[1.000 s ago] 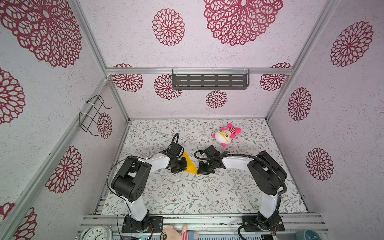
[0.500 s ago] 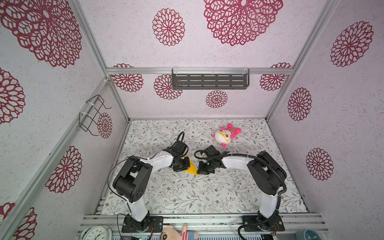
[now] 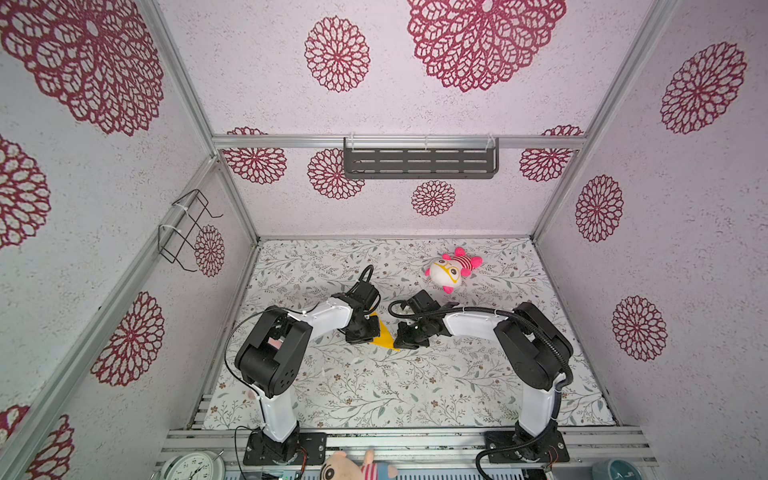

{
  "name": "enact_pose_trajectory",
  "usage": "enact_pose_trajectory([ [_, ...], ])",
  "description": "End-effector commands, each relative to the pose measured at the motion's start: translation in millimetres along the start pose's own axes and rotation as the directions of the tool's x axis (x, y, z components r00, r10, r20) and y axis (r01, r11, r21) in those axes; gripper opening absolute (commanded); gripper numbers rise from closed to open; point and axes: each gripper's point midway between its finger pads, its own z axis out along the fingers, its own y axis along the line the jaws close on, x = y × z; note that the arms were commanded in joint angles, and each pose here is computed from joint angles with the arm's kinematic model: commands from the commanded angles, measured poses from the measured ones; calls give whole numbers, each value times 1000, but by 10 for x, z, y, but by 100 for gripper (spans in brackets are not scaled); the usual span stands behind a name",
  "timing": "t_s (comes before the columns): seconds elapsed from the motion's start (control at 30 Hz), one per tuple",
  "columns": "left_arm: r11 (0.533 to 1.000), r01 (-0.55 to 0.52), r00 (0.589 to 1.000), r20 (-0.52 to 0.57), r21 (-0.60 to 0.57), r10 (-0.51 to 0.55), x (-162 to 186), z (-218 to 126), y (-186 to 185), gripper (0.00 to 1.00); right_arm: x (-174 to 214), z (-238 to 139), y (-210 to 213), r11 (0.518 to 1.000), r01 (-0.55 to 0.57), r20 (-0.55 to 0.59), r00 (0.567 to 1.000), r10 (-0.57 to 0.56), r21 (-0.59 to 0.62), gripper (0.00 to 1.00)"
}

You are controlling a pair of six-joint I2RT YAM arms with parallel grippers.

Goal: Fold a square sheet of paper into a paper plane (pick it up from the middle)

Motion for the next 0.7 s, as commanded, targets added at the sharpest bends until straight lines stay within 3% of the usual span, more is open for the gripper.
enact_pose_trajectory([
  [0.0, 991, -25, 999, -37, -133, 20, 104, 52, 256, 5, 120, 103, -318, 992, -44, -41, 998, 49, 117, 10],
  [0.43, 947, -63, 998, -37, -314, 55, 64, -137, 682, 5, 42, 60, -258, 995, -33, -11, 999, 34, 95, 11],
  [0.53, 966, -17, 999, 22, -257, 23, -59, -256, 623, 6, -81, -13, -58, 1000, 17, 32, 999, -18, 26, 12],
  [0.67, 986, 51, 989, 143, -156, -28, -260, -501, 491, 15, -298, -250, 295, 991, 117, 141, 984, -106, -68, 19],
])
